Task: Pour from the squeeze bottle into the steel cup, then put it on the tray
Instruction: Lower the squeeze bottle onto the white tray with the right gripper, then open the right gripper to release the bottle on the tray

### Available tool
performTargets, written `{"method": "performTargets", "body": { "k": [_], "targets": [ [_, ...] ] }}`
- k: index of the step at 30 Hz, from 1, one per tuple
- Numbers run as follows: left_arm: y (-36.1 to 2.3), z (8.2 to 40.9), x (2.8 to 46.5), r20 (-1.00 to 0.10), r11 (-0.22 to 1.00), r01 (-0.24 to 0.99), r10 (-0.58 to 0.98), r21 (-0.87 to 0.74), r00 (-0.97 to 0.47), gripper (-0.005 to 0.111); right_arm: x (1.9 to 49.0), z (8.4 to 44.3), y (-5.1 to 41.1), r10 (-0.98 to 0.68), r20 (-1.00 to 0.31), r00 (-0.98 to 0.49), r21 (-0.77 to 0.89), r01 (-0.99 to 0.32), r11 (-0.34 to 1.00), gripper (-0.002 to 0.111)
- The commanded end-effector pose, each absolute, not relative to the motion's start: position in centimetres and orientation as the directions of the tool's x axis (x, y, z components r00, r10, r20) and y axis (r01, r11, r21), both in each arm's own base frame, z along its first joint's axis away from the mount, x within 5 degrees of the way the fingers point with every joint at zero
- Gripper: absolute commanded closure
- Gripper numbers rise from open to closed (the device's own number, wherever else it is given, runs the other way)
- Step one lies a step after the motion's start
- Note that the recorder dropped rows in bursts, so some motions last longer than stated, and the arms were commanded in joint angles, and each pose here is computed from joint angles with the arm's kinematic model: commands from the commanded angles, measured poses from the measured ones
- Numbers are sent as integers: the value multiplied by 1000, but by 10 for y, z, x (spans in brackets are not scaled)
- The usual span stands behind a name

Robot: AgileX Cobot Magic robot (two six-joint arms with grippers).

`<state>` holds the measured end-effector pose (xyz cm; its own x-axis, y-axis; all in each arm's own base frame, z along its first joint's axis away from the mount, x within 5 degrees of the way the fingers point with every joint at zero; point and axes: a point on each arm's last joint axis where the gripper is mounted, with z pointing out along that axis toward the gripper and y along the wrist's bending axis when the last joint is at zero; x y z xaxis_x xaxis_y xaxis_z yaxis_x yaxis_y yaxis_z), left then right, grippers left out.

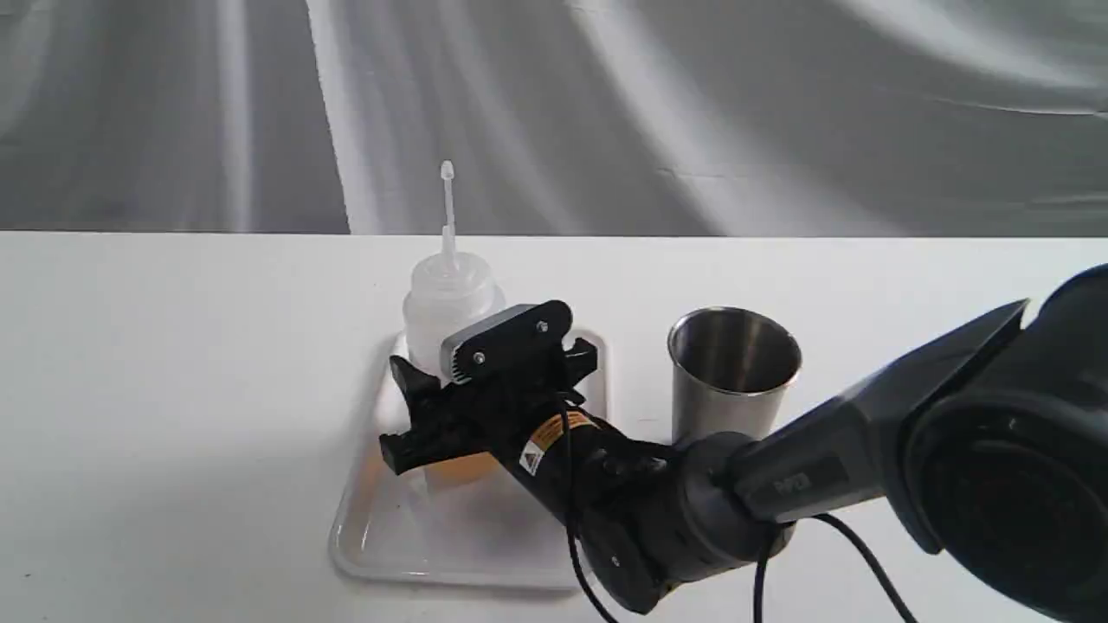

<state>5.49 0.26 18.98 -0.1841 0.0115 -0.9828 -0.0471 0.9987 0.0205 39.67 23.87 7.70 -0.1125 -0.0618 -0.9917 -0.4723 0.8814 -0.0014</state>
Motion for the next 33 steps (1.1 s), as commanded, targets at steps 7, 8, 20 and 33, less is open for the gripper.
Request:
{"method": "performTargets", "body": {
  "k": [7, 8, 20, 33],
  "targets": [
    [2, 189, 55, -984, 999, -39, 12, 20, -178, 107, 400, 78, 235, -25, -994, -106, 26, -452, 892, 108],
    [2, 189, 55, -984, 999, -39, 12, 20, -178, 107, 400, 78, 235, -23, -994, -103, 26, -452, 892, 108],
    [2, 189, 55, -984, 999, -40, 9, 17, -178, 107, 400, 79, 236, -24, -996, -89, 20, -466, 884, 94],
    [2, 189, 55, -984, 999, -40, 9, 17, -178, 107, 399, 79, 237, -5, -995, -99, 42, -466, 884, 18]
  ]
}}
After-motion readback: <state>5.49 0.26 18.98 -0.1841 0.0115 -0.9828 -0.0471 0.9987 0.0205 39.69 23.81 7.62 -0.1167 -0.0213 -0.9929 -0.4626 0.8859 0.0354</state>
